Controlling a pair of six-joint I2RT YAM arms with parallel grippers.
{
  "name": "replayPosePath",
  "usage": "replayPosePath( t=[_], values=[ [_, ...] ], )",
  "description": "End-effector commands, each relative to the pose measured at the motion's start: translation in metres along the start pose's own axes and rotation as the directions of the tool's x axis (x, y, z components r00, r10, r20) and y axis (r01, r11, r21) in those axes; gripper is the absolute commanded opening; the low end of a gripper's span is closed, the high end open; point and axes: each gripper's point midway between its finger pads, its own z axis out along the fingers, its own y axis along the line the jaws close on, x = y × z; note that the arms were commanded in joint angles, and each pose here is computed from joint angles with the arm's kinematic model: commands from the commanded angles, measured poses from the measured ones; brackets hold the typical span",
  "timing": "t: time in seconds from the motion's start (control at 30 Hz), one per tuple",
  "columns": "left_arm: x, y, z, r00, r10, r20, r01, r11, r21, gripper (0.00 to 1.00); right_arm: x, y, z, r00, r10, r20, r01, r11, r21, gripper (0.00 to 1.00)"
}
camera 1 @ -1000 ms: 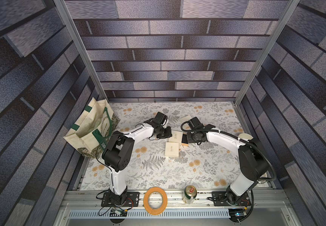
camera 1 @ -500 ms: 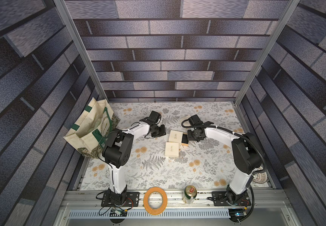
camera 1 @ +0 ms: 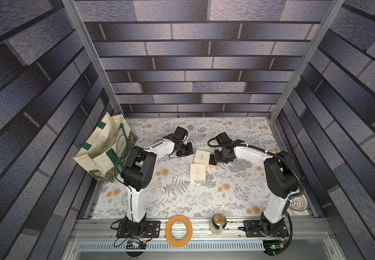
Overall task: Take out the earrings from the drawer-style jewelry box
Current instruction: Close the drawer of the jewelry box.
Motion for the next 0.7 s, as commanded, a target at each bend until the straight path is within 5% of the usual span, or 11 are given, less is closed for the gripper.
replayPosePath(
  t=[0.0,0.67],
  values=[
    [0.003,-0.005,0.004,0.999,0.033,-0.015,-0.033,0.999,0.001,0.17,-0.004,0.002,0.002,1.0,0.007,-0.004,-0.007,1.0,-0.011,0.1],
    [0.013,-0.015,0.013,0.998,0.05,-0.035,-0.049,0.999,0.005,0.17,-0.014,0.023,0.003,1.0,-0.004,0.02,0.006,0.995,-0.101,0.1]
  ],
)
